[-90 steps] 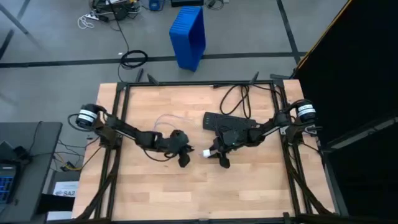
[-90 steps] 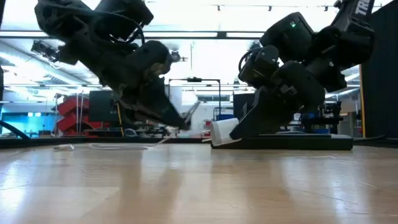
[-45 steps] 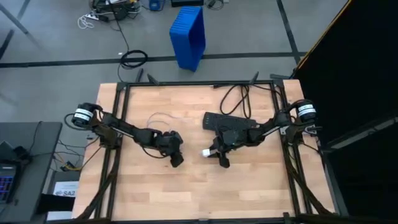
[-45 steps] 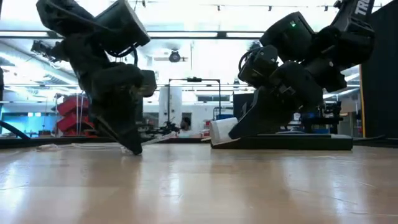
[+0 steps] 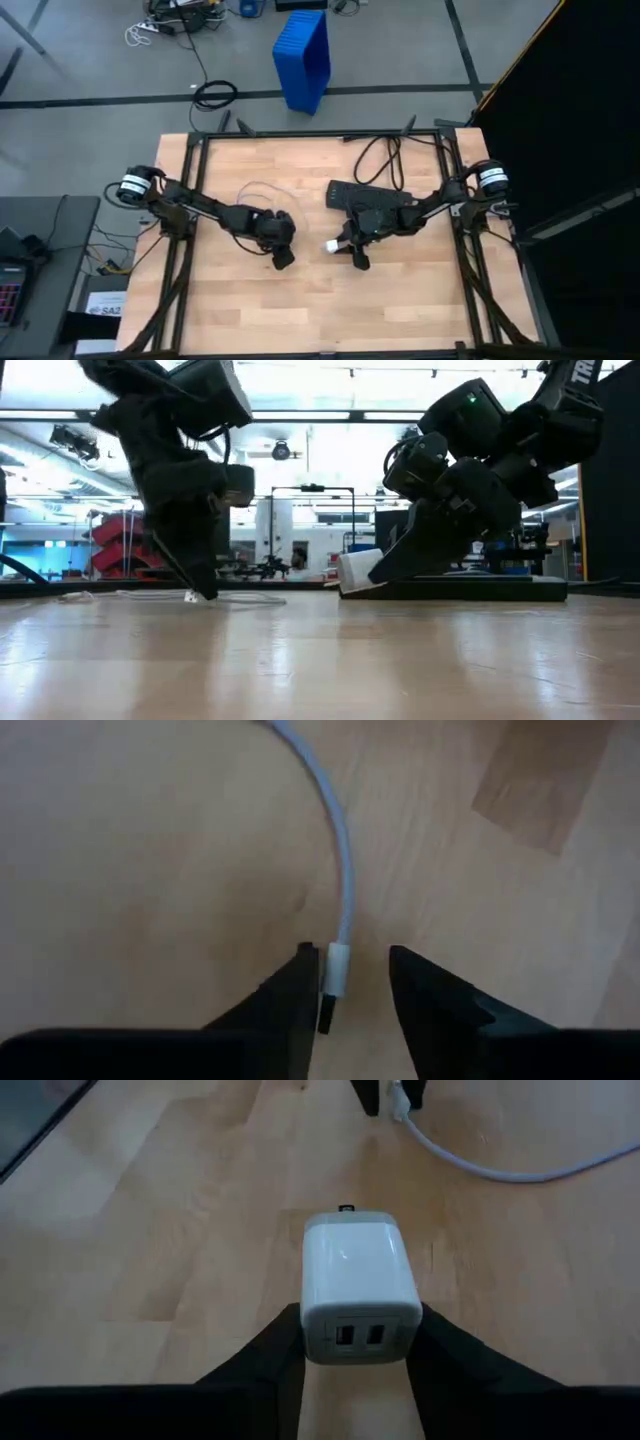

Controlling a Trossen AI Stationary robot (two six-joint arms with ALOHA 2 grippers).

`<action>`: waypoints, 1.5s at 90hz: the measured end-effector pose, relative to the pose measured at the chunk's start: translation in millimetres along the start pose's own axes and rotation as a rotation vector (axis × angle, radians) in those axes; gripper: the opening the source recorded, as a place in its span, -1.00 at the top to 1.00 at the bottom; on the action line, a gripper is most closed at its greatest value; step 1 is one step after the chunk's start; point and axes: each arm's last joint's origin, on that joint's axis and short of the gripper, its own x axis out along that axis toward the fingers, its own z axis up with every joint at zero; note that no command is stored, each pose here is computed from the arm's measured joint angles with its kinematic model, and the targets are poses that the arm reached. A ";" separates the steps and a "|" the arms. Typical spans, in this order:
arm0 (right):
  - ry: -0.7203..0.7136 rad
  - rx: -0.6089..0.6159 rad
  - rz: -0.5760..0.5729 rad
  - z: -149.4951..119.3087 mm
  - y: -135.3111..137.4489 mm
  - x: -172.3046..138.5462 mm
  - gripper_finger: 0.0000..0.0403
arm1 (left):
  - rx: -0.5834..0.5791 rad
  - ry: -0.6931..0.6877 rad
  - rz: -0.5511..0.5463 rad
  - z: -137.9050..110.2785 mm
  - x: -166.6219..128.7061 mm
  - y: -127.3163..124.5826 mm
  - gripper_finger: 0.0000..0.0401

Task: Insert USB
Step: Insert the white charger cable into the white charger adapter

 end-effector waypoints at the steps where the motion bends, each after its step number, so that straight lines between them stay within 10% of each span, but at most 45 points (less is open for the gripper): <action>1: 0.000 0.000 0.000 0.0 0.0 0.0 0.43 | 0.003 -0.001 -0.001 0.8 -0.5 -0.5 0.45; 49: -0.023 0.000 0.018 2.2 1.2 0.0 0.42 | 0.247 -0.345 -0.160 55.8 -27.7 -42.8 0.44; 106: -0.053 -0.010 0.044 4.6 5.7 0.3 0.41 | 0.282 -0.293 -0.168 66.9 28.8 -53.2 -0.32; 135: -0.047 -0.013 0.049 3.8 7.0 0.4 0.41 | 0.280 -0.225 -0.138 65.7 31.4 -47.7 -0.14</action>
